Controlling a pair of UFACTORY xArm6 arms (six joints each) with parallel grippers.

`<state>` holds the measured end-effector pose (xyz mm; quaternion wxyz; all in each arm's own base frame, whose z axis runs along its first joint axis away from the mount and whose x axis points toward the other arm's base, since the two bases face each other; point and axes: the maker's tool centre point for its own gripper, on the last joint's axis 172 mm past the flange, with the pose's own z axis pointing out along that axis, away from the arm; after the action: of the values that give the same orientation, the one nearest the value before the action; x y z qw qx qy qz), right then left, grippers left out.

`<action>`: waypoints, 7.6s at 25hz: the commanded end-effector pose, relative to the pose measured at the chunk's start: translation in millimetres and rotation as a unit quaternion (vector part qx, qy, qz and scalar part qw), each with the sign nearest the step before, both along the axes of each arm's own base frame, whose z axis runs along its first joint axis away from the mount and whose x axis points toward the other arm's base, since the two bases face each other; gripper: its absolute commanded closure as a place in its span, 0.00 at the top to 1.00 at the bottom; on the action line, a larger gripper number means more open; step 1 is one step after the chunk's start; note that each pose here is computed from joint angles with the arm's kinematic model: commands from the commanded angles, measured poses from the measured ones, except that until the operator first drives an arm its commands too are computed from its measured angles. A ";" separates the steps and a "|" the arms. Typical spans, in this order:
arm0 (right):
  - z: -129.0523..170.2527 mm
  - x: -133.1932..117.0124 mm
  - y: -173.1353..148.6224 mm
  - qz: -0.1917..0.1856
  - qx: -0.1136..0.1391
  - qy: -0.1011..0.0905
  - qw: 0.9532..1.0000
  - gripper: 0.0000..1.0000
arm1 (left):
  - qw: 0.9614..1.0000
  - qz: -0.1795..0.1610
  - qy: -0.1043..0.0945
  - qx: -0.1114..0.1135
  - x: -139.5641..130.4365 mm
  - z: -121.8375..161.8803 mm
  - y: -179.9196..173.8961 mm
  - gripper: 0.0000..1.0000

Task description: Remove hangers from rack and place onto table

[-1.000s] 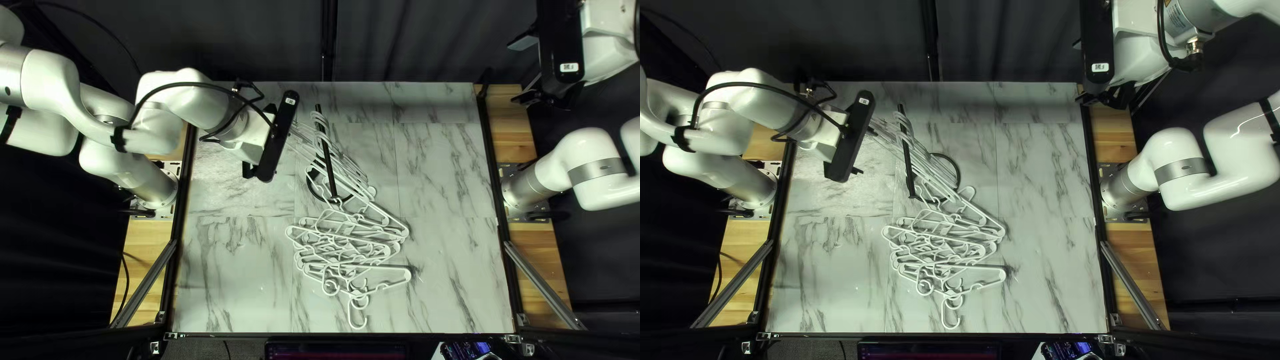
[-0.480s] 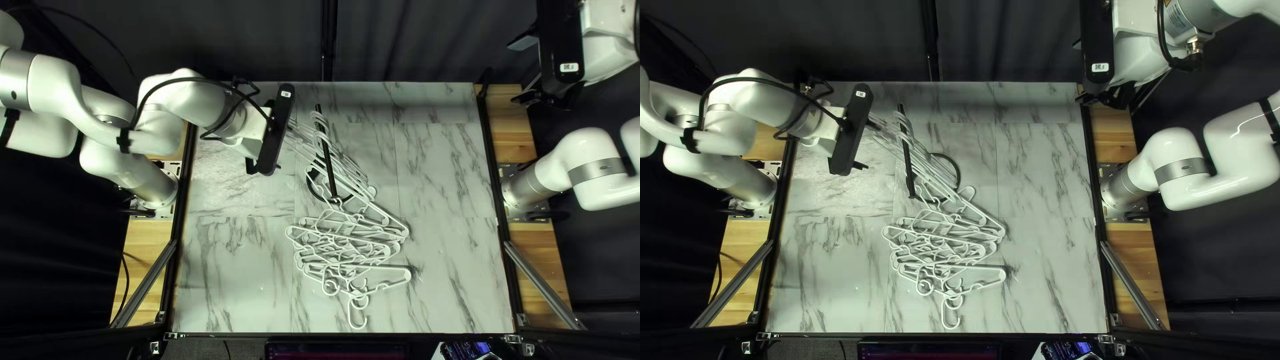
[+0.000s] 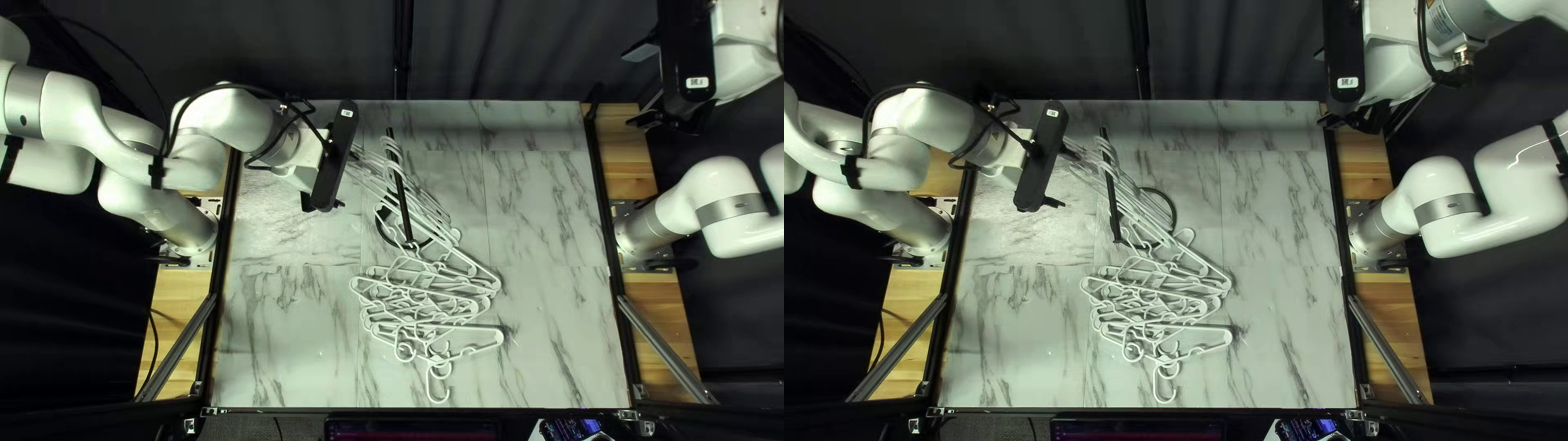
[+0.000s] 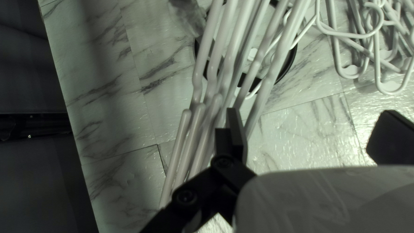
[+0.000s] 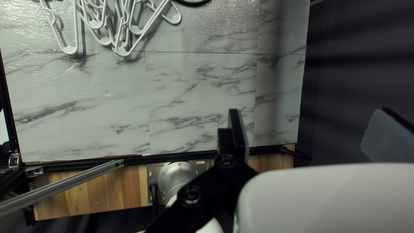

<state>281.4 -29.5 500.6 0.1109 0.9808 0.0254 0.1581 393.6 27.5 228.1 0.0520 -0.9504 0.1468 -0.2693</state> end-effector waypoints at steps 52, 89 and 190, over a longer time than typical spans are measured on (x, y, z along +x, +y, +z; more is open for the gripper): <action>0.0 0.0 0.0 0.000 0.000 0.000 1.000 1.00 | 0.998 0.047 -0.010 0.043 9.9 40.3 -114.5 0.01; 0.0 0.0 0.0 0.000 0.000 0.000 1.000 1.00 | 0.962 0.133 -0.015 0.238 -12.8 29.1 -152.7 0.00; 0.0 0.0 0.0 0.000 0.000 0.000 1.000 1.00 | 0.832 0.181 0.022 0.524 48.8 -117.1 -189.2 0.00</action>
<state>281.4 -29.5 500.6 0.1109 0.9808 0.0254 0.1581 441.9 -162.6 111.1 0.5848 -0.7976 0.0924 -0.1150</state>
